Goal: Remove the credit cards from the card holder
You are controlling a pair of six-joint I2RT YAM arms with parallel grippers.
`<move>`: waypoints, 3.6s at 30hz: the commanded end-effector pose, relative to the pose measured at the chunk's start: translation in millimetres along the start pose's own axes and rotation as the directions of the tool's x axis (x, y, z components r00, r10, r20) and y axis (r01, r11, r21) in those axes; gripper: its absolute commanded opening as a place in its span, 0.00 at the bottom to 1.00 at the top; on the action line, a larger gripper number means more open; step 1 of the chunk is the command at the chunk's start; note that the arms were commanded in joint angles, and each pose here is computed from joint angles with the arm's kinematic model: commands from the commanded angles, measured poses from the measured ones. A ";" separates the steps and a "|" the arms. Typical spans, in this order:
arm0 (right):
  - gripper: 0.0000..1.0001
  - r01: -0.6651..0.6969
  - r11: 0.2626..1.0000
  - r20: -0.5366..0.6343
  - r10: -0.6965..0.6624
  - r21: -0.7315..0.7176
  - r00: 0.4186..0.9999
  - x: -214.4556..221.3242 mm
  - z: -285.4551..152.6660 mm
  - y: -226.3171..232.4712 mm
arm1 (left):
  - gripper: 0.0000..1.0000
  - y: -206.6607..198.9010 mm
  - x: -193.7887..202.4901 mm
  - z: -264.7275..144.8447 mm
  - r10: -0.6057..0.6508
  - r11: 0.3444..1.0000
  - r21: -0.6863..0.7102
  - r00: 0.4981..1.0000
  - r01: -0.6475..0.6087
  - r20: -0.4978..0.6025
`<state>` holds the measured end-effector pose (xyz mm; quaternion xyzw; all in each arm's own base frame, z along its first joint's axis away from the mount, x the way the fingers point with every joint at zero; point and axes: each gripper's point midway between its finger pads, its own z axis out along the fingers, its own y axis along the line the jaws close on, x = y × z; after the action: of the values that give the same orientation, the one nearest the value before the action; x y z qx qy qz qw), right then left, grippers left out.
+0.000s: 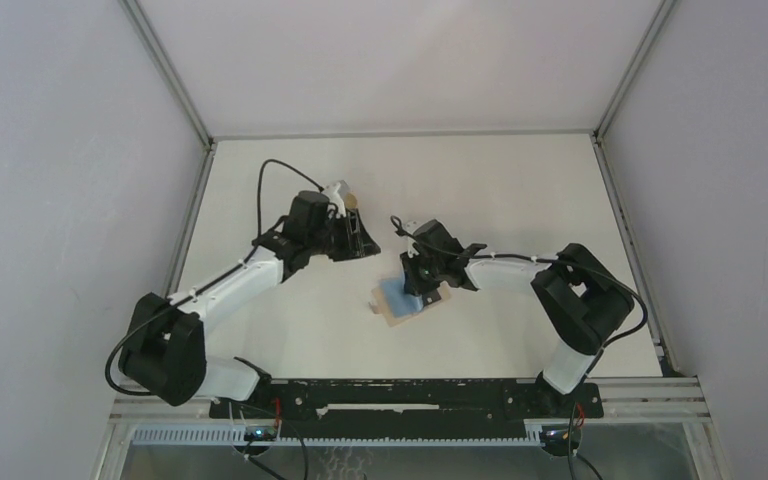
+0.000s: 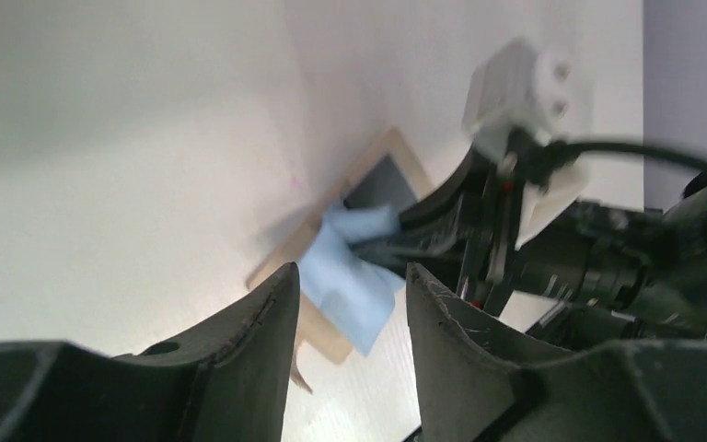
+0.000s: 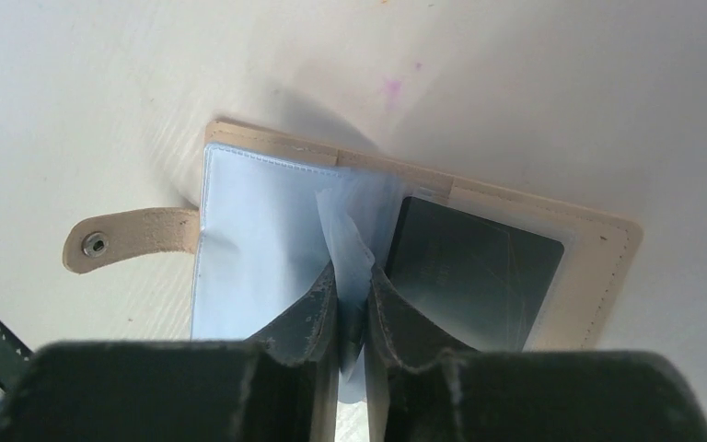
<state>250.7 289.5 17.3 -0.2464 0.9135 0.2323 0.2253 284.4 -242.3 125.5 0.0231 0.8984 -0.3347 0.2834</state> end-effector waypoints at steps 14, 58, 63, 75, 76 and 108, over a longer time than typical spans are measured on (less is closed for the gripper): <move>0.00 0.287 0.954 0.153 -0.272 -0.086 0.950 -30.1 -40.8 36.2 | 0.51 -34.4 7.6 11.7 -0.208 0.962 0.147 0.967 0.230 -0.150; 0.00 0.396 0.907 0.226 -0.359 -0.145 0.905 -40.5 -72.6 69.2 | 0.58 -1.3 78.3 50.7 -0.371 0.916 0.058 0.895 0.396 -0.246; 0.00 0.414 0.872 0.214 -0.366 -0.260 0.905 -38.6 -90.2 91.4 | 0.59 -7.6 64.0 49.4 -0.323 0.928 0.123 0.925 0.351 -0.202; 0.00 0.412 0.827 0.193 -0.365 -0.382 0.911 -39.9 -120.2 108.8 | 0.60 -60.0 26.5 15.4 -0.242 0.847 0.437 0.951 0.303 -0.190; 0.00 0.412 0.828 0.194 -0.365 -0.380 0.911 -40.1 -119.9 108.4 | 0.60 -66.0 24.9 11.1 -0.246 0.828 0.465 0.948 0.313 -0.200; 0.00 0.439 0.836 0.226 -0.381 -0.331 0.896 -45.9 -134.4 107.5 | 0.00 -91.5 93.9 20.0 -0.185 0.807 0.410 0.841 0.426 -0.509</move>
<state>173.9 304.7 140.0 -0.4463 0.7944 0.3508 0.2161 192.1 -334.3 108.7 -0.0032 0.8154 -0.5788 -0.0152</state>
